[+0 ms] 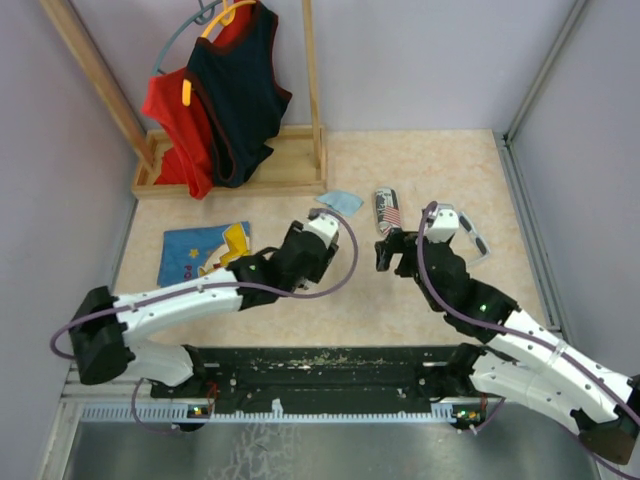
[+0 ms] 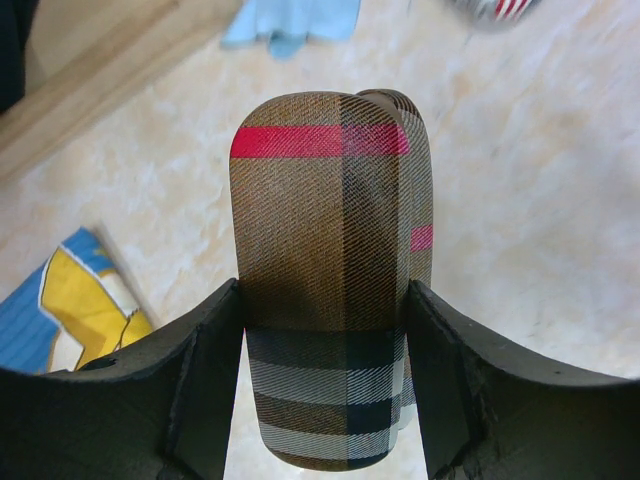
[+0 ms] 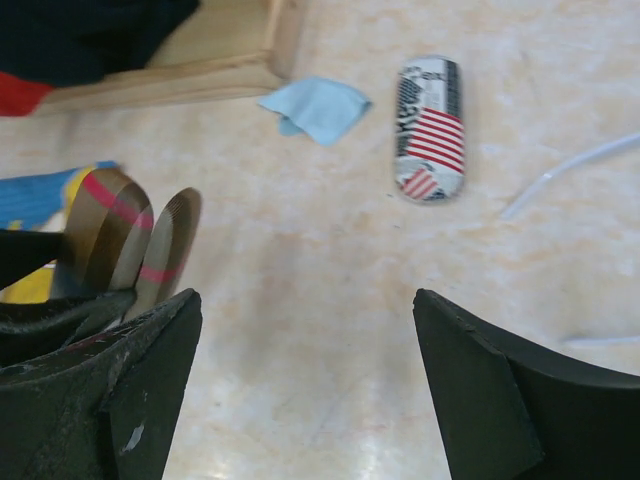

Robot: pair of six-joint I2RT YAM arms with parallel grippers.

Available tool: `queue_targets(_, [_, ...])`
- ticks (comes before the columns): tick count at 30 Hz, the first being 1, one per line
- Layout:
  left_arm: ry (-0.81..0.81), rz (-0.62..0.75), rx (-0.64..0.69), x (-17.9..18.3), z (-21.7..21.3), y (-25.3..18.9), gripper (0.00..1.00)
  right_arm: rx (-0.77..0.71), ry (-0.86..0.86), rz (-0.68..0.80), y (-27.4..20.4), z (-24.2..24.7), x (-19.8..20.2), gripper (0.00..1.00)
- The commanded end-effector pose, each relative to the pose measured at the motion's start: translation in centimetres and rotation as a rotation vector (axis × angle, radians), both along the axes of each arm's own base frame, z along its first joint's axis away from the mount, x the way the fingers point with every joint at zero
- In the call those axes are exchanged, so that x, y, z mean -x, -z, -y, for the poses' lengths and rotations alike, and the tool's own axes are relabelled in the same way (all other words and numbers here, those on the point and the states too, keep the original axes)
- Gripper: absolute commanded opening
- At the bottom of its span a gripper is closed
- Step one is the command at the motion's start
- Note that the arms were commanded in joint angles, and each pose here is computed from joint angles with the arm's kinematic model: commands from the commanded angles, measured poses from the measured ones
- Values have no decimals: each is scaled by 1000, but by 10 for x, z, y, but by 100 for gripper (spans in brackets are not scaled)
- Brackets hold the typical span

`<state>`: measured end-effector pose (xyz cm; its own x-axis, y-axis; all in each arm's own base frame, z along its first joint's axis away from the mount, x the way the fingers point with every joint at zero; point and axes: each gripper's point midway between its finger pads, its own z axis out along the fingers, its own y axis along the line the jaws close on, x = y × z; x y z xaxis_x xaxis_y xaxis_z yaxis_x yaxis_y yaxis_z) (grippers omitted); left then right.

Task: Organize the sunglasses
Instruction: Open the sunglasses case, then place the sunglasses case at the center of the board.

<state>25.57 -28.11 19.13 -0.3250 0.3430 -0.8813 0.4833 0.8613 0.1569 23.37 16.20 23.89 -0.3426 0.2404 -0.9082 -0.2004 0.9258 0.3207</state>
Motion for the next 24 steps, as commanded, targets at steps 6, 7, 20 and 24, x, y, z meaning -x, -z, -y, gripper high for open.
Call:
queue_targets(6, [-86, 25, -414, 4, 6, 48, 1, 51, 143, 20, -6, 44, 4, 86])
queue_targets(7, [-85, 35, -449, 7, 9, 52, 1, 42, 142, 23, -5, 45, 5, 86])
queue_targets(20, [-49, 79, -705, 15, 21, 107, 28, 22, 136, 13, -3, 52, 15, 86])
queue_targets(24, [-35, 82, -707, 20, 27, 112, 42, 27, 136, 16, -5, 53, 15, 86])
